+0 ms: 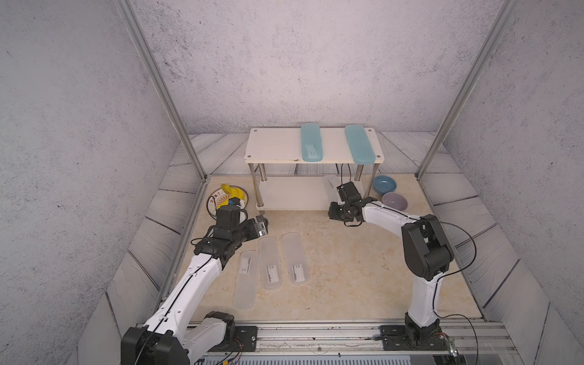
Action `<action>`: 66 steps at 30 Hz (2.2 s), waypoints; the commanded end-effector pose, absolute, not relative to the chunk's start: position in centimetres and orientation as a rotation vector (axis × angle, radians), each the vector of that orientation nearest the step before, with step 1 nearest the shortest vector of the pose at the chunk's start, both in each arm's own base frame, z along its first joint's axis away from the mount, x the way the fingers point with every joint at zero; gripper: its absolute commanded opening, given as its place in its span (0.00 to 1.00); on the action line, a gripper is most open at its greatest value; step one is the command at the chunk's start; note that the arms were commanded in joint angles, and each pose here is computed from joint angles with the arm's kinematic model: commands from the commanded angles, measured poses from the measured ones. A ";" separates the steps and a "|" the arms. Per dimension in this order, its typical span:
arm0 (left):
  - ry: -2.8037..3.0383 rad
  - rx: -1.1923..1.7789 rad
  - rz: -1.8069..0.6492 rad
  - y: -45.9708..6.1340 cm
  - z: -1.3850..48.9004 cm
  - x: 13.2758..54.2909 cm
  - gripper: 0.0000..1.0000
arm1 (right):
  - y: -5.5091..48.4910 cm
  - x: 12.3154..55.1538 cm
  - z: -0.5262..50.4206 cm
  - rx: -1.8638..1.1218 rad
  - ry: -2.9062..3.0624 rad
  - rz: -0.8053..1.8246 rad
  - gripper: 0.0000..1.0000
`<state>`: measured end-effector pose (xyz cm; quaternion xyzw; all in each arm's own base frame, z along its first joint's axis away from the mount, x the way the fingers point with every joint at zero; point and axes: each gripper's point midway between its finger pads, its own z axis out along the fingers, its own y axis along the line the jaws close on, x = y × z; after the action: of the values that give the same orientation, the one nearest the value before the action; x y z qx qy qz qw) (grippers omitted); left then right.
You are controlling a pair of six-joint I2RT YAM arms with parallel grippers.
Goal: Place the pencil cases on the shelf according to color
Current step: Place the pencil case on the shelf, then move the pencil case to the center of the board.
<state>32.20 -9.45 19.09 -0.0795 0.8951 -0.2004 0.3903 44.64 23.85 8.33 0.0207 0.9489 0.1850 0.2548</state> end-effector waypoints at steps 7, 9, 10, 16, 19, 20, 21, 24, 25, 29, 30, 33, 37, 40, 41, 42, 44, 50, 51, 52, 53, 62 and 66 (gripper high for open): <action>2.266 -0.199 -0.492 -9.0 19.5 31.8 0.99 | 23.5 39.3 8.0 0.036 2.637 0.543 0.74; 2.265 -0.205 -0.496 -9.0 19.5 31.8 0.99 | 23.5 37.8 8.3 -0.009 2.641 0.534 0.78; 2.263 -0.208 -0.497 -9.0 19.6 31.8 0.99 | 23.3 37.1 8.3 -0.031 2.653 0.508 0.80; 2.288 -0.249 -0.439 -8.0 18.9 31.3 0.99 | 22.1 32.0 7.6 -0.034 2.716 0.391 0.82; 2.324 -0.313 -0.393 -7.2 17.6 30.7 0.99 | 23.1 28.7 6.5 -0.076 2.745 0.377 0.83; 2.326 -0.335 -0.391 -7.0 17.2 30.5 0.99 | 23.6 27.7 6.2 -0.104 2.754 0.367 0.84; 2.326 -0.355 -0.383 -6.8 16.9 30.4 0.99 | 23.9 26.9 6.1 -0.122 2.762 0.357 0.85; 2.344 -0.433 -0.311 -5.6 15.7 30.5 0.99 | 25.6 25.3 6.0 -0.172 2.781 0.366 0.87; 2.363 -0.449 -0.283 -5.3 15.5 30.6 0.98 | 26.4 24.9 6.1 -0.201 2.782 0.376 0.87; 2.383 -0.496 -0.250 -4.2 15.5 31.8 0.99 | 30.4 23.6 6.6 -0.310 2.784 0.433 0.92; 2.382 -0.495 -0.260 -3.9 15.5 32.1 0.99 | 31.2 23.4 6.7 -0.328 2.786 0.443 0.95; 2.367 -0.562 -0.279 -2.2 15.4 32.5 0.99 | 33.2 22.6 6.7 -0.381 2.797 0.450 0.99; 2.327 -0.623 -0.350 -1.3 15.6 32.7 0.99 | 35.2 21.8 5.9 -0.449 2.819 0.435 1.00; 2.329 -0.592 -0.397 -1.8 16.0 32.9 0.99 | 36.3 21.2 5.2 -0.513 2.832 0.401 1.00; 2.334 -0.565 -0.422 -2.2 16.3 33.1 0.99 | 36.6 21.0 4.9 -0.535 2.839 0.379 1.00; 2.342 -0.552 -0.436 -2.5 16.3 33.1 0.99 | 36.9 20.9 4.9 -0.553 2.841 0.359 1.00; 2.360 -0.524 -0.458 -2.9 16.6 33.2 0.99 | 37.3 20.6 4.4 -0.591 2.853 0.300 1.00; 2.344 -0.519 -0.408 -2.3 17.3 33.0 0.99 | 37.5 20.3 3.1 -0.621 2.889 0.198 1.00; 2.336 -0.520 -0.412 -2.2 17.4 33.1 0.99 | 37.2 20.4 2.8 -0.614 2.895 0.173 1.00; 2.335 -0.520 -0.416 -2.3 17.3 33.0 0.99 | 37.1 20.5 2.4 -0.612 2.902 0.159 1.00; 2.335 -0.521 -0.422 -2.4 17.3 33.0 0.99 | 37.1 20.4 2.2 -0.616 2.907 0.157 1.00; 2.350 -0.513 -0.463 -2.9 16.8 33.0 0.99 | 32.3 22.1 2.1 -0.488 2.911 0.061 1.00; 2.351 -0.497 -0.488 -3.3 16.7 33.2 0.99 | 31.2 22.2 2.8 -0.503 2.884 0.220 1.00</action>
<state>33.12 -3.19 16.86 -0.1975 0.9021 -0.1803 0.3385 21.89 31.90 2.05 -0.1655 0.9805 0.0504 0.0933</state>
